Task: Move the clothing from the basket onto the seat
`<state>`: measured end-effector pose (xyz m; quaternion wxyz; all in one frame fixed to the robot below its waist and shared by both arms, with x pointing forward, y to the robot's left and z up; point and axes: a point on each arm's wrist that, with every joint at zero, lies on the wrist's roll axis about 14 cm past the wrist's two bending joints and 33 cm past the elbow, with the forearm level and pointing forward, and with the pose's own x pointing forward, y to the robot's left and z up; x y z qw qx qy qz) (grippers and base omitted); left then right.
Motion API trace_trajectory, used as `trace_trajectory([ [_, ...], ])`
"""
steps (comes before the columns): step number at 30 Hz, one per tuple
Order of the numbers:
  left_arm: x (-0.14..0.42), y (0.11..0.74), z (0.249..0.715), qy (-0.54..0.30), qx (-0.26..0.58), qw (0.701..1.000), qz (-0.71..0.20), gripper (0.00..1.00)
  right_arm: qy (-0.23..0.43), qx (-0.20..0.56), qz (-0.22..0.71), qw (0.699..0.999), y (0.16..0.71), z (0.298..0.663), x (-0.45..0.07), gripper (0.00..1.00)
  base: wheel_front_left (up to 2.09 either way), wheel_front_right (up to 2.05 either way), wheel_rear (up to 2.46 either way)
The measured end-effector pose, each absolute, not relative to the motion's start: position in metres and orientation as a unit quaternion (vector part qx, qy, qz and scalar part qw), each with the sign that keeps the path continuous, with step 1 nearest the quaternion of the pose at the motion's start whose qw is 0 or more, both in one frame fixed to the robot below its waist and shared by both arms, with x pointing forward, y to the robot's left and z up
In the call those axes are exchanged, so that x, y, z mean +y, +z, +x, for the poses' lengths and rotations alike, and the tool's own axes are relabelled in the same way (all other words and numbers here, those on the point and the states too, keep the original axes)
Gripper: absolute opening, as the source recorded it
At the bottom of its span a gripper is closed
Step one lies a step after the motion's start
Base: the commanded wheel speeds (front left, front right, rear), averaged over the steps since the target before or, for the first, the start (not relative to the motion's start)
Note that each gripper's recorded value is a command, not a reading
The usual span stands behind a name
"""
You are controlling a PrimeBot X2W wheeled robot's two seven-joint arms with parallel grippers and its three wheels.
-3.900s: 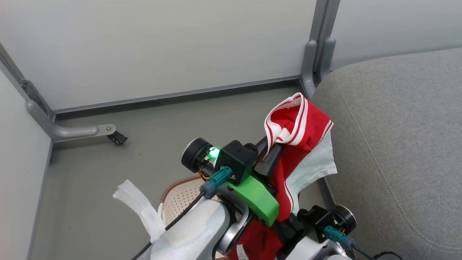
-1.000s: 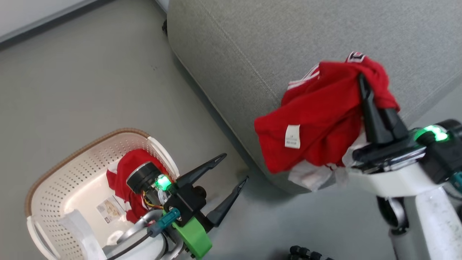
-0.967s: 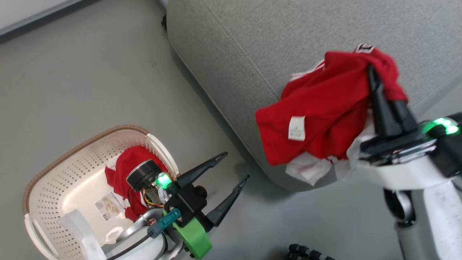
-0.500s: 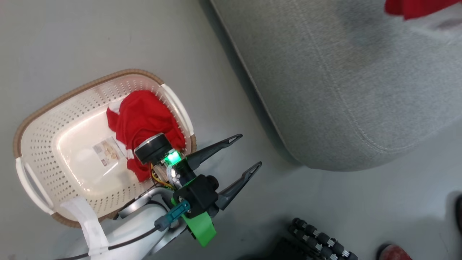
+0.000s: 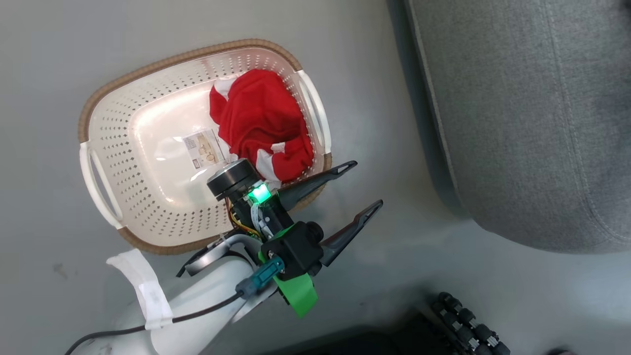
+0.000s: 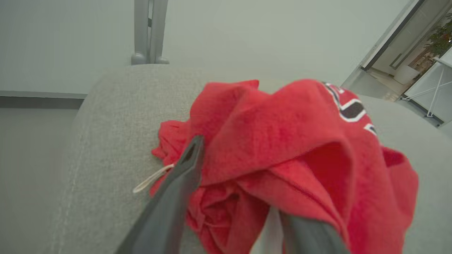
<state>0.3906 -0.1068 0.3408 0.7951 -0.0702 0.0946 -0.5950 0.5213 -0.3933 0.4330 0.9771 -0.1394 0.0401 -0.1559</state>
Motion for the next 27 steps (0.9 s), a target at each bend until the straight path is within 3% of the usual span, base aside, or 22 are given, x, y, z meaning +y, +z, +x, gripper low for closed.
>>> trace_trajectory([
  [6,-0.099,0.35,0.393,-0.559,0.1,0.819,-0.08,1.0,-0.16,0.082,-0.11,0.978,0.398,0.48,-0.37,1.0,0.0,0.0,0.0],
  [14,-0.081,0.377,0.402,-0.469,0.105,0.871,-0.1,1.0,-0.074,0.073,-0.059,0.993,0.406,0.454,-0.284,1.0,0.0,0.0,0.0],
  [27,0.035,0.425,0.408,-0.208,0.082,0.97,-0.095,1.0,0.072,0.031,0.024,0.997,0.451,0.411,-0.161,1.0,0.0,0.0,0.0],
])
